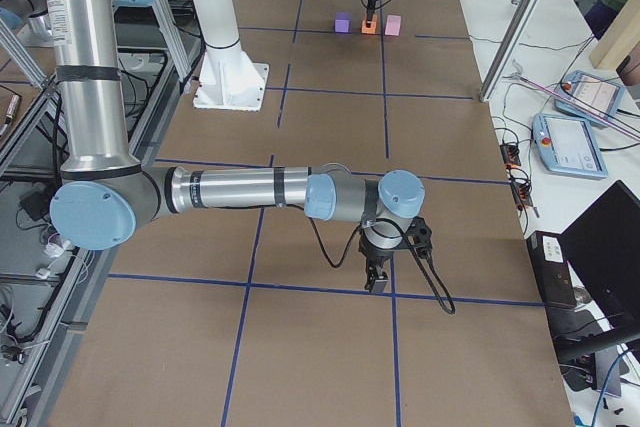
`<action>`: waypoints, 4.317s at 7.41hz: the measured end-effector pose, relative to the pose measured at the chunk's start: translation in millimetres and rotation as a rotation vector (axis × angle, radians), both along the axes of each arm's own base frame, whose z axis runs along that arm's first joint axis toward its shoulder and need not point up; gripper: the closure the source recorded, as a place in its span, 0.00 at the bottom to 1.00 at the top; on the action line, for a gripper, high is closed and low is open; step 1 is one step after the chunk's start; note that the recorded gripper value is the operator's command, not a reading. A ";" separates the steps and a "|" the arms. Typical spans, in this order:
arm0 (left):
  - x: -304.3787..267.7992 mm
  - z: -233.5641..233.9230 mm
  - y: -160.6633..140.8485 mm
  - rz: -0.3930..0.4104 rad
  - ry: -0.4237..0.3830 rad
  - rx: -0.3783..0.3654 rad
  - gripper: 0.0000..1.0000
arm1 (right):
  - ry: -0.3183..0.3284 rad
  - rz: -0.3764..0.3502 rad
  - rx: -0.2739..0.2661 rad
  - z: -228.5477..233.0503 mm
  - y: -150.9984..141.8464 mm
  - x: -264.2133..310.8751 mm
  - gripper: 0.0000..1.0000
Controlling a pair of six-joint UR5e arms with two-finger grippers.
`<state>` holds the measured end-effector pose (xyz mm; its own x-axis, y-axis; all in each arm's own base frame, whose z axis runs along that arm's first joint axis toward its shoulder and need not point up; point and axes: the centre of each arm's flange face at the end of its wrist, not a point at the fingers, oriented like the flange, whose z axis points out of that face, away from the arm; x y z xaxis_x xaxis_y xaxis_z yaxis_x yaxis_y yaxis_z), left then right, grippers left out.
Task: Arrange blocks in a line
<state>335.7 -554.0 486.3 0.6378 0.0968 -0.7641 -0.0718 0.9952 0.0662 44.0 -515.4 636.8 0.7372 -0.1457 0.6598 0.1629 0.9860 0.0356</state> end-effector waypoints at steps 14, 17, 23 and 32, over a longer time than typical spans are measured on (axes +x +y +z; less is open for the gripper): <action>-143.0 -31.3 -19.5 -0.082 -0.033 0.107 0.00 | 0.000 0.000 0.000 -0.1 -0.1 0.0 0.00; -260.0 52.7 -24.0 -0.037 -0.102 0.191 0.00 | 0.000 0.000 0.000 0.0 0.0 0.0 0.00; -353.1 132.1 -7.3 -0.027 0.081 0.248 0.00 | 0.000 0.000 0.000 0.0 0.0 0.0 0.00; -392.6 138.3 23.2 -0.104 -0.065 0.107 0.00 | 0.000 0.000 0.000 0.0 0.0 0.0 0.00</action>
<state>-56.8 -530.8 624.6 0.6965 0.1065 -0.7096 0.0236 0.9850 0.1709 44.0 -515.4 636.8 0.7372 -0.1457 0.6598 0.1629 0.9860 0.0357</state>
